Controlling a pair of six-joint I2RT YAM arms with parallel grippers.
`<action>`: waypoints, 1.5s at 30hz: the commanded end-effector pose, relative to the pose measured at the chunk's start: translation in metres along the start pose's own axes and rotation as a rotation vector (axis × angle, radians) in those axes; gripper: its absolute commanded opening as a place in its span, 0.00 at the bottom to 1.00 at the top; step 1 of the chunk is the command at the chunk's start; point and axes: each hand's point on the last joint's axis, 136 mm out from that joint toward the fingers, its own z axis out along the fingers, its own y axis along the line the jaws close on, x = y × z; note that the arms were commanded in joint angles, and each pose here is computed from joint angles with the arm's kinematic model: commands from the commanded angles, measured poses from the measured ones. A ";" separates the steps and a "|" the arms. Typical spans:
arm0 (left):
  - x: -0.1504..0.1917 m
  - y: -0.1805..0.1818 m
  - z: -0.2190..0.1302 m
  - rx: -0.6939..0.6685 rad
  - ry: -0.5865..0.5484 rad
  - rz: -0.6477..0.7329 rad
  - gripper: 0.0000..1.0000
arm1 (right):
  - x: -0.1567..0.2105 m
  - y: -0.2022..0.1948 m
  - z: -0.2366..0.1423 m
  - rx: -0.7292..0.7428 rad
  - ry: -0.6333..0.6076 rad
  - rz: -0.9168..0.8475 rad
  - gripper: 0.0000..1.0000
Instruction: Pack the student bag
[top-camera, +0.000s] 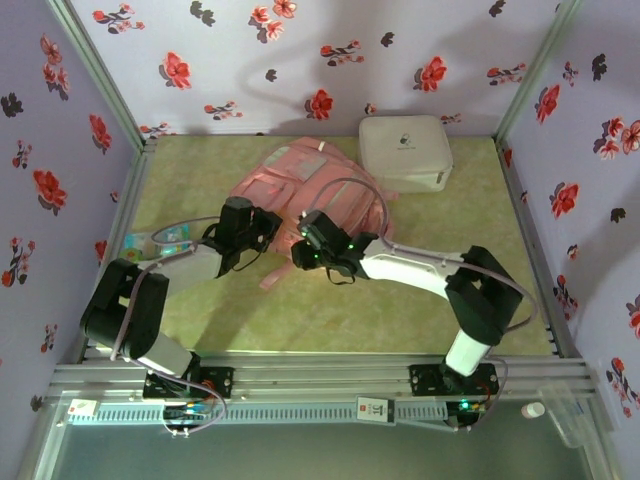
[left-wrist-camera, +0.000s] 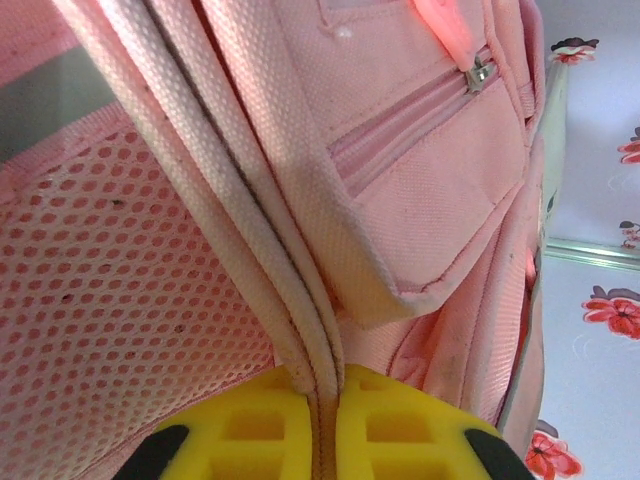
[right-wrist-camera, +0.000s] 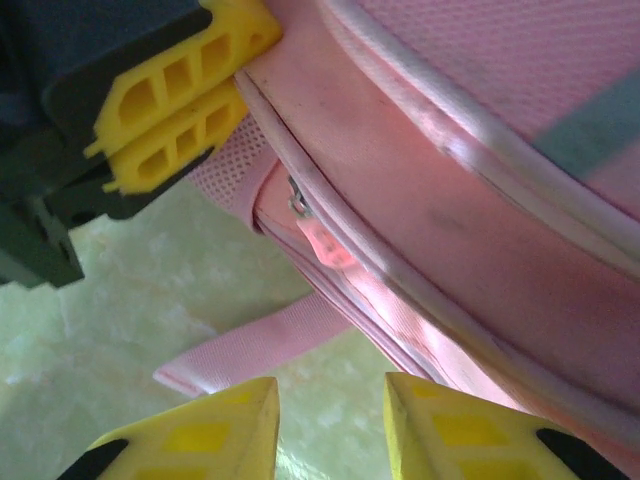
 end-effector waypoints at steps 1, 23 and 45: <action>0.011 -0.042 -0.012 0.120 0.039 0.022 0.09 | -0.019 0.023 0.012 -0.062 -0.033 0.020 0.32; 0.017 -0.026 -0.016 0.088 0.052 -0.025 0.08 | -0.054 -0.045 0.024 0.391 -0.208 -0.044 0.34; 0.009 -0.025 -0.011 0.073 0.038 -0.012 0.05 | -0.039 -0.057 0.010 0.413 -0.167 -0.059 0.09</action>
